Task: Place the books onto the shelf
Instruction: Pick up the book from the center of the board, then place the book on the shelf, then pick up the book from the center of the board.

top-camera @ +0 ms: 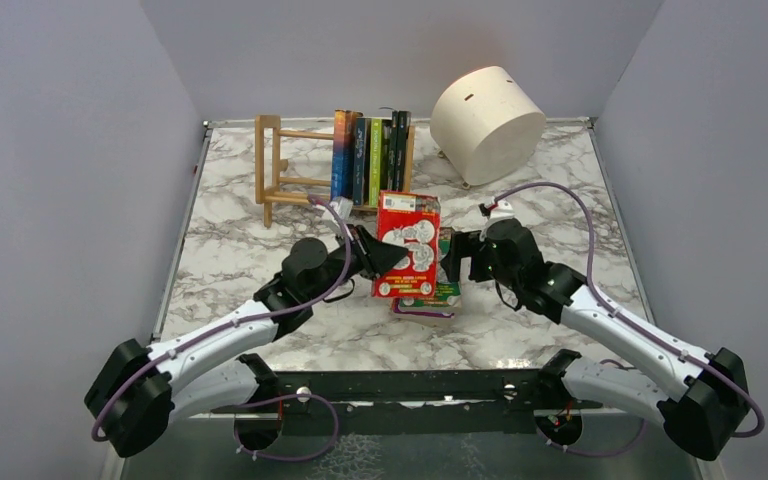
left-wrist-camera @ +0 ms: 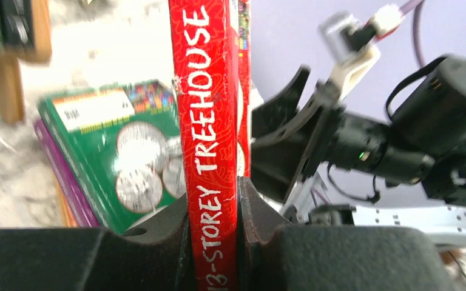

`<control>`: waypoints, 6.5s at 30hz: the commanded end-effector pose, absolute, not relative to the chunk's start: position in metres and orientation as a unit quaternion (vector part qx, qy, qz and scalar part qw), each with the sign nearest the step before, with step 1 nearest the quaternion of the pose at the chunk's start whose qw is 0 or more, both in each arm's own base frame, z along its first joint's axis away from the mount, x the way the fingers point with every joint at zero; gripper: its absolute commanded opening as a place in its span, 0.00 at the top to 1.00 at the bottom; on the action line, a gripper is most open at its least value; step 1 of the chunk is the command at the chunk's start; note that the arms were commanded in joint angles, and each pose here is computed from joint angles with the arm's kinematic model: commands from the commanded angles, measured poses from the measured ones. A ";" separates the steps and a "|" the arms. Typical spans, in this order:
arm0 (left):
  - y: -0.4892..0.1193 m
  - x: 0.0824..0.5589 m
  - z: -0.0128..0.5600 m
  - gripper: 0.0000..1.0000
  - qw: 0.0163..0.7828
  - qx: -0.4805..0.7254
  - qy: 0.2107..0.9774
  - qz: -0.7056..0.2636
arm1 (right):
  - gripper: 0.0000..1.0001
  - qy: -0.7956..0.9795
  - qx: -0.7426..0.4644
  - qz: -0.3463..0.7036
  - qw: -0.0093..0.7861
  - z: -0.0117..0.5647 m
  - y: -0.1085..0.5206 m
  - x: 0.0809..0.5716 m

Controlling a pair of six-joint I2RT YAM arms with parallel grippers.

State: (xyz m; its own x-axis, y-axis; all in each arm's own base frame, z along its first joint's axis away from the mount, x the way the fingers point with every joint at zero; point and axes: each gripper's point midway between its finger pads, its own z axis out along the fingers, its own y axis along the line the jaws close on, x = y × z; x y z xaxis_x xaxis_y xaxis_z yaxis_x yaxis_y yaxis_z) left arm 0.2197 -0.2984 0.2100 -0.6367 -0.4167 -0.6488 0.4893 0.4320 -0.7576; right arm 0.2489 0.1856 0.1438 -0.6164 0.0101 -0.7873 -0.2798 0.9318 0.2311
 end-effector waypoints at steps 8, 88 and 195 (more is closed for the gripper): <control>-0.179 0.285 0.340 1.00 0.698 -0.005 0.684 -0.212 | 0.06 0.877 -0.061 0.167 0.446 0.146 0.179 0.246; -0.125 0.504 0.214 1.00 0.658 0.031 0.742 -0.126 | 0.05 0.883 -0.069 0.150 0.438 0.131 0.179 0.251; -0.276 0.256 0.135 0.32 0.455 0.063 0.813 -0.357 | 0.01 0.900 0.010 0.050 0.434 0.120 0.136 0.252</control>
